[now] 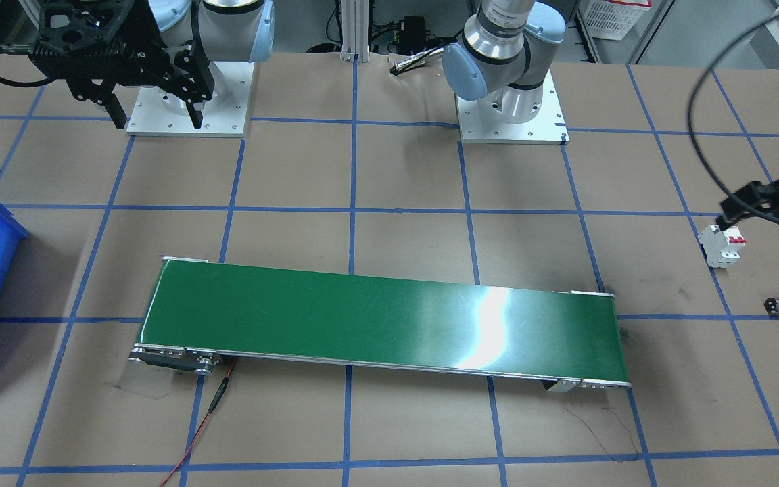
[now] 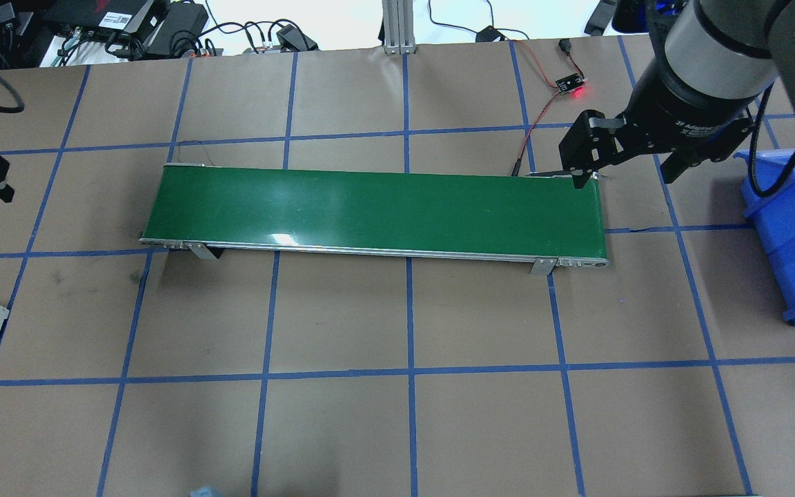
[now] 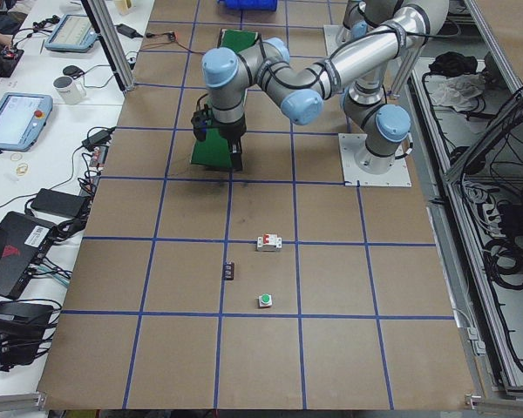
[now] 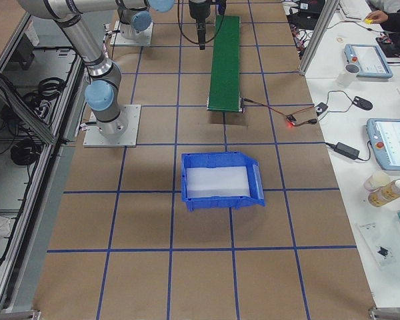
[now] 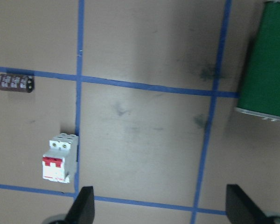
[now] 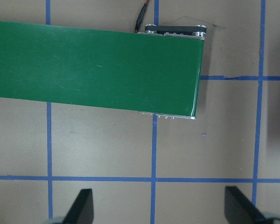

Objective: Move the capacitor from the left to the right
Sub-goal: 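Move the left gripper outward and down toward the black capacitor on the table, then lower the left gripper over the black capacitor and close on it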

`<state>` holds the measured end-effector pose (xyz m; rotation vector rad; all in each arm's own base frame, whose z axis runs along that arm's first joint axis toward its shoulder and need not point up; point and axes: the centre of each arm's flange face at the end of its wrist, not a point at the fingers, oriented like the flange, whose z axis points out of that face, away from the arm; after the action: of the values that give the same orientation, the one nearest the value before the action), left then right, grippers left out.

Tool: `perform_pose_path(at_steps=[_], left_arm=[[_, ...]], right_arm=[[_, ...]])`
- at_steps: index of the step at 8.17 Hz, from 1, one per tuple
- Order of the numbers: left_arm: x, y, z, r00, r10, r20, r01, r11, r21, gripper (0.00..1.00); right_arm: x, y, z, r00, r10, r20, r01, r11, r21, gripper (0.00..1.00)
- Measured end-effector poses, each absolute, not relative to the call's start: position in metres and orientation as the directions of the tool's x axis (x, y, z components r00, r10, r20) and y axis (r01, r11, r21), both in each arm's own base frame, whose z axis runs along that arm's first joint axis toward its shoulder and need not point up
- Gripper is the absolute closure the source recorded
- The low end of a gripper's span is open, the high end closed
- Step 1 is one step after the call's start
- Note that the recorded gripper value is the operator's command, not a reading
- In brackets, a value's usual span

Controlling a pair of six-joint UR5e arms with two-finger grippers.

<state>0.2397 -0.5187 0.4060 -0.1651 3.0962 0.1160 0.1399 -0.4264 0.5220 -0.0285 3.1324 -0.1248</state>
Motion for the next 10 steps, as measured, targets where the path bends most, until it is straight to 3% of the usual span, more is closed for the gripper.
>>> perform_pose_path(at_steps=[4,10], left_arm=[[0.390,-0.512,0.317,-0.997,-0.058,-0.056,-0.061,0.997,0.052,0.00],[0.446,-0.547,0.263,-0.997,-0.032,-0.064,-0.035,0.999,0.040,0.00]], right_arm=[[0.140,-0.426,0.522,-1.000,-0.018,-0.006,-0.018,0.997,-0.079,0.00],[0.140,-0.426,0.522,-1.000,-0.018,-0.006,-0.018,0.997,-0.079,0.00]])
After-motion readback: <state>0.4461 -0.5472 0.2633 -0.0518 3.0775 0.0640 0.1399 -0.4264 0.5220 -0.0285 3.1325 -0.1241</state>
